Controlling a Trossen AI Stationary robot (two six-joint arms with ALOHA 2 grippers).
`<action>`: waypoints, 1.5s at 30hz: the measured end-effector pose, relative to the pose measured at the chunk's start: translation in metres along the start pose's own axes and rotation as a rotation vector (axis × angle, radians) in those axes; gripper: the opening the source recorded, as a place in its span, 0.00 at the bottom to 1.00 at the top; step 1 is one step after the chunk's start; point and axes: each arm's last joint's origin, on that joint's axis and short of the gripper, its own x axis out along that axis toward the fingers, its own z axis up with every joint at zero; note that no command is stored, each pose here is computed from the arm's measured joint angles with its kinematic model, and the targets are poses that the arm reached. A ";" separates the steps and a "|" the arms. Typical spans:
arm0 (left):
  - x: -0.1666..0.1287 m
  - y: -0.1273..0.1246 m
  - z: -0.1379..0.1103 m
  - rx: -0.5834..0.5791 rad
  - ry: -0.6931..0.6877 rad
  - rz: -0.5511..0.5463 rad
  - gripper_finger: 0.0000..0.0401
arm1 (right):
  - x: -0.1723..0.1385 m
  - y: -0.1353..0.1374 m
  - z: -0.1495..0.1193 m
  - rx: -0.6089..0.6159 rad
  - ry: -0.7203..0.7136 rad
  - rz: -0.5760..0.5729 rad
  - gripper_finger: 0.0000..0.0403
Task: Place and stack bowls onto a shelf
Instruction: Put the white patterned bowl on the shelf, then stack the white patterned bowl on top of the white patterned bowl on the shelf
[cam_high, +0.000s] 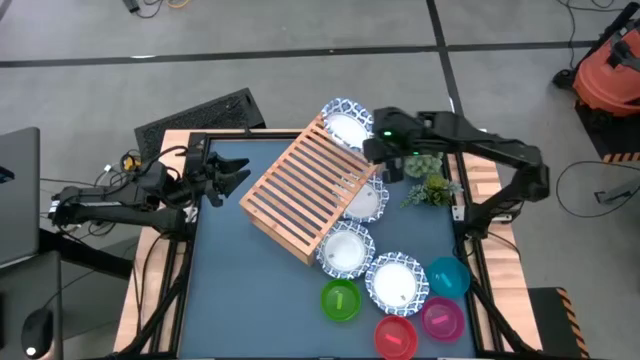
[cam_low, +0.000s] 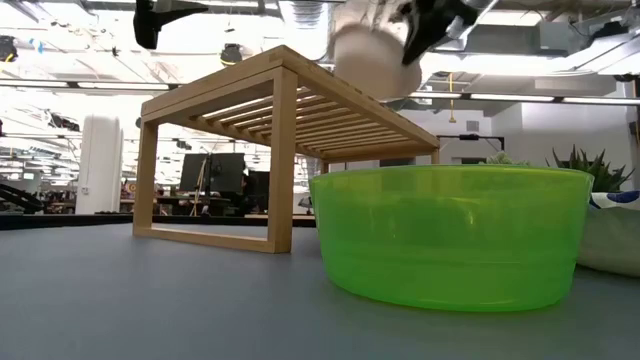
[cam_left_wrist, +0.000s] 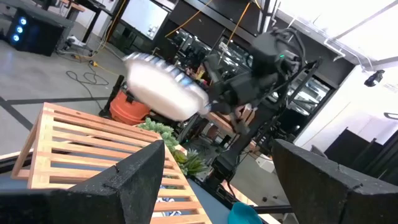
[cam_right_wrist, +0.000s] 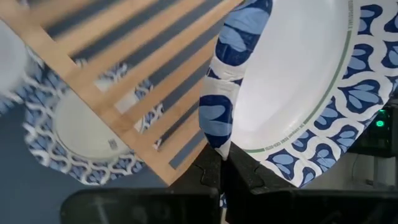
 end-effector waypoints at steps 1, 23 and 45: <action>0.000 0.000 0.000 0.000 0.001 0.001 0.70 | 0.008 0.000 0.002 -0.022 0.017 0.012 0.06; 0.000 0.003 -0.003 0.014 0.019 0.046 0.70 | 0.076 0.009 0.016 -0.186 0.206 0.053 0.14; 0.000 0.003 -0.003 0.014 0.024 0.039 0.70 | -0.010 0.009 0.019 0.106 -0.012 0.198 0.57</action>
